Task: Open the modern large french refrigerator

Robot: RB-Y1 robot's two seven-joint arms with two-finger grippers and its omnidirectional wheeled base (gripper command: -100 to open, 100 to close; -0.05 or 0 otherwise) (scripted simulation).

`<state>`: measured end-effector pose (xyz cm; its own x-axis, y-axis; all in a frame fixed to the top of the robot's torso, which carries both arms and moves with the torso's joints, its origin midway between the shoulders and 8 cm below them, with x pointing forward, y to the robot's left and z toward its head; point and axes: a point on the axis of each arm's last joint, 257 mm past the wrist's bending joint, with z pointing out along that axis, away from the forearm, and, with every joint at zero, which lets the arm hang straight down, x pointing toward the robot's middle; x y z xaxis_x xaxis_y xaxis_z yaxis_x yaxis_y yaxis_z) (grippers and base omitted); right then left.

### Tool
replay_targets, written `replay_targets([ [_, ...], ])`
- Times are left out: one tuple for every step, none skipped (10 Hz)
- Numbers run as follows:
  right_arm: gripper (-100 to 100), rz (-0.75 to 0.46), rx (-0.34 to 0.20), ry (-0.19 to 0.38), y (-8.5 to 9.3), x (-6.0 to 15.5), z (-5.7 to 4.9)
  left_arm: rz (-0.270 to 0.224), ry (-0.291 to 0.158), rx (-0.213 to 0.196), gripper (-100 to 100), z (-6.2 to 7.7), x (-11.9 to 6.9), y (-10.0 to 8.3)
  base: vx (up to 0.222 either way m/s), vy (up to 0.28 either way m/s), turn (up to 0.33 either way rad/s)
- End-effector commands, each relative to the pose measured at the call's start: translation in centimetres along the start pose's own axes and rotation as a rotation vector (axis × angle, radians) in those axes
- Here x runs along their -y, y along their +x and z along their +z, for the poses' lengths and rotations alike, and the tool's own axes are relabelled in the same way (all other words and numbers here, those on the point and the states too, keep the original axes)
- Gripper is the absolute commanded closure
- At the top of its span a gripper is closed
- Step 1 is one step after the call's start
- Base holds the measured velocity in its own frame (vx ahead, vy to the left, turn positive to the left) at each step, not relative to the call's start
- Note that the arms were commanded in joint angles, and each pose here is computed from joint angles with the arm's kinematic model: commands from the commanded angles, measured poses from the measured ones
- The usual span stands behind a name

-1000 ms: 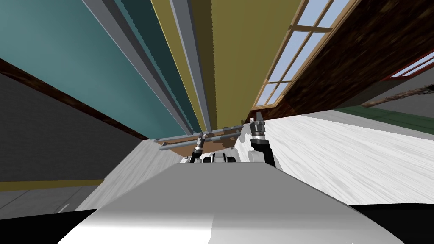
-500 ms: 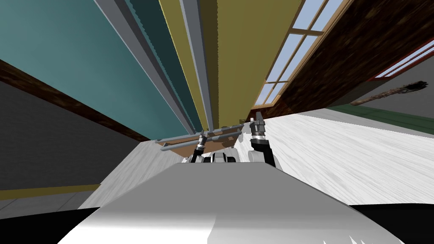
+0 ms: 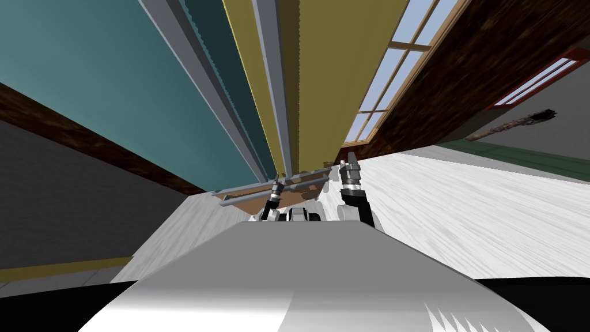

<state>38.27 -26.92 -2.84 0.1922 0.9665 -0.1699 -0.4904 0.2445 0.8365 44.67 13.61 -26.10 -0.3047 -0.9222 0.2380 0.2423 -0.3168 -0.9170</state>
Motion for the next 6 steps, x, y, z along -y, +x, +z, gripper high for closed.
replay_targets([
  [0,0.000,0.000,0.000,0.0,0.0,0.0,-0.072,-0.025,-0.011,-100,0.9,-0.2,0.4,-0.026,0.072,-0.073],
  [0,0.000,0.000,0.000,0.0,0.0,0.0,-0.112,-0.031,-0.013,-100,1.4,-0.2,1.0,-0.028,0.076,-0.067],
  [0,0.000,0.000,0.000,0.0,0.0,0.0,-0.163,-0.033,-0.014,-100,2.0,-0.2,1.9,-0.026,0.072,-0.069],
  [0,0.000,0.000,0.000,0.0,0.0,0.0,-0.193,-0.032,-0.013,-100,2.4,-0.2,2.6,-0.031,0.070,-0.052],
  [0,0.000,0.000,0.000,0.0,0.0,0.0,-0.226,-0.030,-0.012,-100,2.8,-0.2,3.3,-0.033,0.054,-0.036],
  [0,0.000,0.000,0.000,0.0,0.0,0.0,-0.299,-0.021,-0.008,-100,3.6,0.0,5.1,-0.032,0.044,-0.058],
])
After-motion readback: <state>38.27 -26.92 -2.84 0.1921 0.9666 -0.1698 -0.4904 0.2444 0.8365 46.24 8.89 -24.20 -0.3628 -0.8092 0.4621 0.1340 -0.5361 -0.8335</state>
